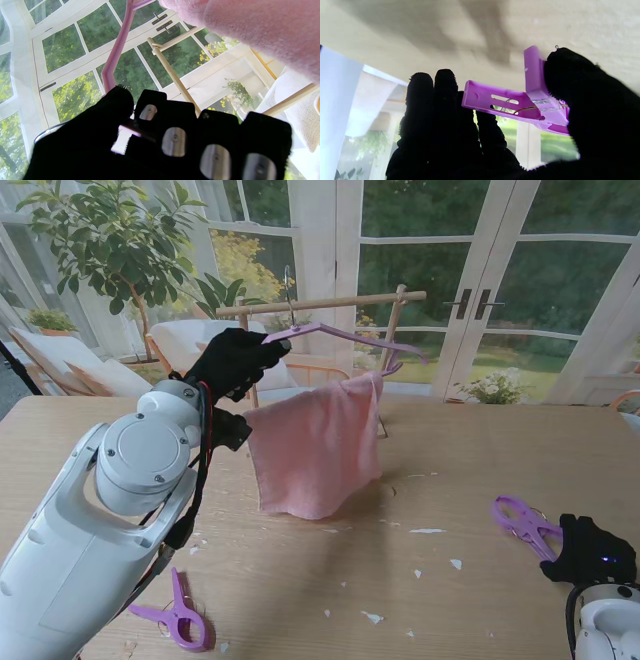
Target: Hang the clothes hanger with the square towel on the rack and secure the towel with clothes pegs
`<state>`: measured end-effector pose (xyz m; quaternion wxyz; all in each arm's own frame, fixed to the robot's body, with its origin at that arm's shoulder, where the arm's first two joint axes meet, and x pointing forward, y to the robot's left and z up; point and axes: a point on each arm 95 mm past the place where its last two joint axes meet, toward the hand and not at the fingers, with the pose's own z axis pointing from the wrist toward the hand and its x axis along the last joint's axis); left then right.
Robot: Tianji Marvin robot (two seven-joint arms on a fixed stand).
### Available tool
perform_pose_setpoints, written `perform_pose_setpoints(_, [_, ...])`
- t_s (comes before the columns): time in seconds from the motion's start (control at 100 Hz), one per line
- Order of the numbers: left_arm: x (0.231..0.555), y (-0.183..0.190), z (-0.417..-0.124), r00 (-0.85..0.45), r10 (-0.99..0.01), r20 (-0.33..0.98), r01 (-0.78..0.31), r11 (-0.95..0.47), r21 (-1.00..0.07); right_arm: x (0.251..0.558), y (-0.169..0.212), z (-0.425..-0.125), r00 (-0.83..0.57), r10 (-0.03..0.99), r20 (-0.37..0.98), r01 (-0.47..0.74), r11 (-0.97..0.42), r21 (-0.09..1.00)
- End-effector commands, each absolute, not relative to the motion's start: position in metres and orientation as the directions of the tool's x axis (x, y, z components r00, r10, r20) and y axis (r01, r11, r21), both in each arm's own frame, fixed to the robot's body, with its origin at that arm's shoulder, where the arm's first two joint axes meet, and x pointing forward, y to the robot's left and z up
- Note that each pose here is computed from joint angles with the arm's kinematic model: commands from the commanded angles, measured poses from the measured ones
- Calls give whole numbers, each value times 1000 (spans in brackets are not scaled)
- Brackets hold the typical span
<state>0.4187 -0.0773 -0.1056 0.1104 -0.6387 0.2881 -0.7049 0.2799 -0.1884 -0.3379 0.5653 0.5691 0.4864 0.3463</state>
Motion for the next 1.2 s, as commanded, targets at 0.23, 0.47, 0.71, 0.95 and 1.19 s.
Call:
perform_pose_setpoints(0.23, [416, -82, -101, -173, -516, 839, -224, -809, -543, 284, -146, -293, 135, 982, -131, 9, 131, 991])
perform_pose_setpoints(0.47, [419, -86, -102, -164, -508, 846, -225, -815, -533, 300, -100, -265, 1, 996, -86, -79, 86, 993])
perform_pose_setpoints(0.71, [421, -88, -104, -159, -508, 847, -224, -817, -532, 321, -57, -247, -108, 993, -44, -128, 30, 991])
perform_pose_setpoints(0.95, [423, -90, -105, -163, -508, 846, -204, -822, -532, 330, -26, -232, -180, 984, 5, -133, -29, 991])
perform_pose_setpoints(1.19, [425, -91, -106, -167, -520, 838, -198, -815, -545, 333, -4, -216, -169, 985, -16, -159, -11, 987])
